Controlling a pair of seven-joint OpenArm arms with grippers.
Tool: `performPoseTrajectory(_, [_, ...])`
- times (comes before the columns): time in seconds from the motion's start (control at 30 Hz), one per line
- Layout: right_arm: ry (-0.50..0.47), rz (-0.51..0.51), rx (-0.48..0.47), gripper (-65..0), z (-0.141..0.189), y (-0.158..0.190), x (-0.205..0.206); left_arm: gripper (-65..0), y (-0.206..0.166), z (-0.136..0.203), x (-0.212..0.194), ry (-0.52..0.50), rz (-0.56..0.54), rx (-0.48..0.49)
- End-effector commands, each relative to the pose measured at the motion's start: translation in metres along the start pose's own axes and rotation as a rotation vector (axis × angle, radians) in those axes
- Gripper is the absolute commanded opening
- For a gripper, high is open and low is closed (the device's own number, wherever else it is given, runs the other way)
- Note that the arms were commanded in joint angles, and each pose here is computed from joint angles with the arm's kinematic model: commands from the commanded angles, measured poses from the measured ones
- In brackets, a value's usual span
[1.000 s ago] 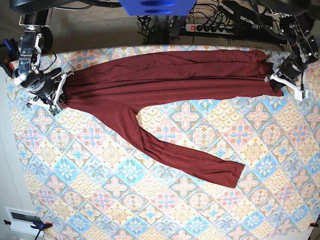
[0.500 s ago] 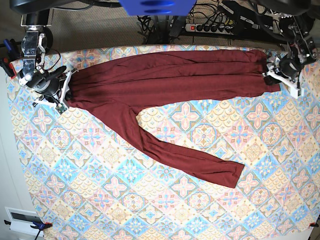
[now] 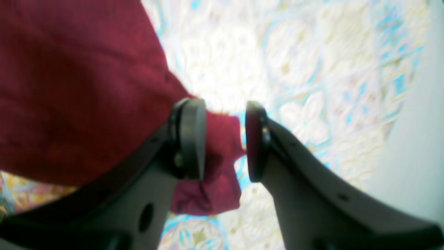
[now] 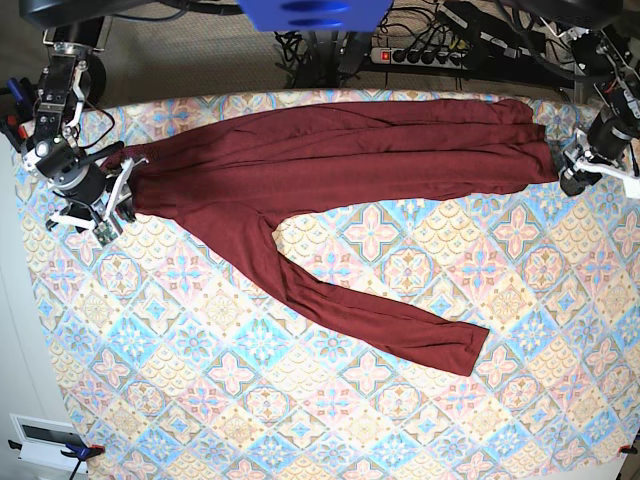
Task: Layout the t-shirt on the table in an organized manner, then fold the t-shirt properly
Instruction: 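Grasp the shirt end with the right gripper and fold it over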
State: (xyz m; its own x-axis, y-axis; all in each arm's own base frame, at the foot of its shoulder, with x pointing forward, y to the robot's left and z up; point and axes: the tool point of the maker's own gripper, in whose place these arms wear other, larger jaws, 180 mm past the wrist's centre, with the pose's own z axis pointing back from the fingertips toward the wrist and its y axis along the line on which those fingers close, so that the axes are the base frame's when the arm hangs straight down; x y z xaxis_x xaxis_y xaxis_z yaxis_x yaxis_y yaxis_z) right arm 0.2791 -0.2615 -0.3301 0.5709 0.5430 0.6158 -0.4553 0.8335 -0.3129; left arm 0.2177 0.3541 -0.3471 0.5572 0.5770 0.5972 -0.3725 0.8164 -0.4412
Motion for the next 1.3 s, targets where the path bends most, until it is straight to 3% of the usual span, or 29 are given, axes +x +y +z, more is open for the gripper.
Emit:
performPoseTrajectory(0.0, [-0.020, 0.006, -0.019, -46.3, 0.004, -0.006, 0.007, -40.7, -0.002, 0.006, 0.013, -0.033, -0.027, -0.003])
performPoseTrajectory(0.23, [0.005, 0.000, -0.011, -46.2, 0.002, -0.002, 0.002, -40.5, -0.012, 0.002, 0.030, -0.074, -0.031, -0.029])
performPoseTrajectory(0.37, [-0.003, 0.039, 0.059, -46.2, -0.008, 0.022, 0.011, -40.5, -0.018, 0.000, 0.038, -0.096, -0.031, -0.044])
performPoseTrajectory(0.63, [-0.148, 0.185, 0.190, -46.1, -0.033, 0.070, 0.090, -40.5, -0.029, -0.006, 0.031, -0.028, -0.033, -0.071])
performPoseTrajectory(0.8, [-0.229, 0.140, 0.252, -46.0, -0.057, 0.089, 0.137, -40.5, -0.030, -0.008, 0.025, -0.013, -0.022, -0.075])
performPoseTrajectory(1.07, [-0.135, 0.120, 0.346, -32.8, -0.102, 0.102, 0.135, -40.5, -0.031, -0.010, 0.017, -0.003, -0.006, -0.081])
performPoseTrajectory(1.27, [-0.142, 0.091, 0.380, -32.7, -0.126, 0.098, 0.145, -40.5, -0.031, -0.010, 0.015, 0.000, -0.003, -0.081])
